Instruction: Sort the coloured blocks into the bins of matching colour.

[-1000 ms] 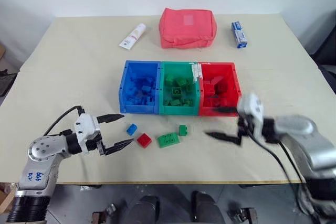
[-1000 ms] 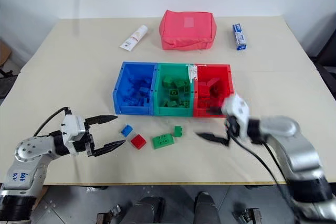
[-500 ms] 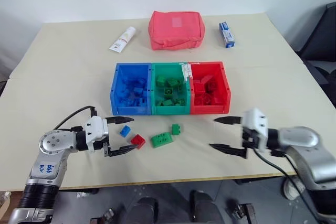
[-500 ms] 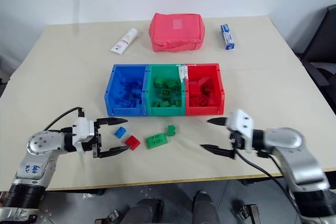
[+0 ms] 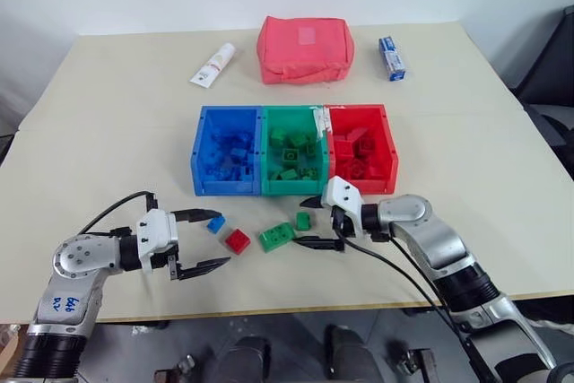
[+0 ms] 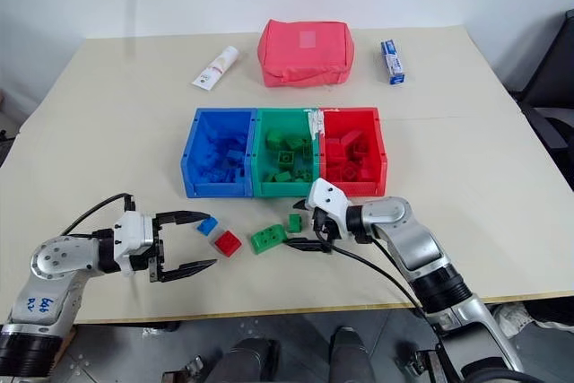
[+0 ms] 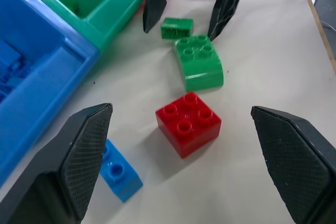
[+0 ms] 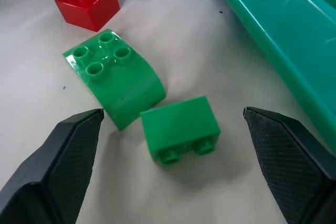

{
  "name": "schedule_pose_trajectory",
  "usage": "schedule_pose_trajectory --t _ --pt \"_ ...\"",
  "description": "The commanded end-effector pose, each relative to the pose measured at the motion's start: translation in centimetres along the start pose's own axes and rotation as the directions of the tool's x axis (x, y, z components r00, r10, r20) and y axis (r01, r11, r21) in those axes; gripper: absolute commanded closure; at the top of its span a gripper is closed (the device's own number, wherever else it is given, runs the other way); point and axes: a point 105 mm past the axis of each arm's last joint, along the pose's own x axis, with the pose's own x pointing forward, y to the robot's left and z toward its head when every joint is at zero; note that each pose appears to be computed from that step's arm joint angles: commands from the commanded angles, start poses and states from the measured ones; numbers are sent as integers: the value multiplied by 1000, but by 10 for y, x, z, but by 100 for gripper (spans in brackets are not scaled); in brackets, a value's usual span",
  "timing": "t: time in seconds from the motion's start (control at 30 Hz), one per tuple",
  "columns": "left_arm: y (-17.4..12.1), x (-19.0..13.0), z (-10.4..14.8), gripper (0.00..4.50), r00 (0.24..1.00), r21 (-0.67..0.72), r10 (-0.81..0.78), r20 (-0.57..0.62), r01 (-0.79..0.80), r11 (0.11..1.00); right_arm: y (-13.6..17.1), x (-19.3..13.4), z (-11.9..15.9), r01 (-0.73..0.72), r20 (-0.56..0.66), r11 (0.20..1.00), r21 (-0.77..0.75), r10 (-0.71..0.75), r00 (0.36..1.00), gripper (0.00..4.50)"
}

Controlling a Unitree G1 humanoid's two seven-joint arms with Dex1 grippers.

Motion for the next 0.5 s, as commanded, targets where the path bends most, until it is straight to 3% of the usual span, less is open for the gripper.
schedule_pose_trajectory --t 0.03,0.17,0.33,0.5 --pt "2 -3 10 0 1000 25 23 18 -23 999 1 -2 5 -18 13 1000 -20 18 1000 134" --pt "1 -1 10 0 999 20 30 28 -31 999 0 -10 19 -14 57 999 -32 16 998 266" --pt "10 2 15 0 991 -9 102 84 -101 995 -9 -28 54 23 167 999 -40 -16 986 266" --pt "17 1 17 0 977 -65 179 119 -172 983 -48 -41 104 185 304 982 32 -186 935 266"
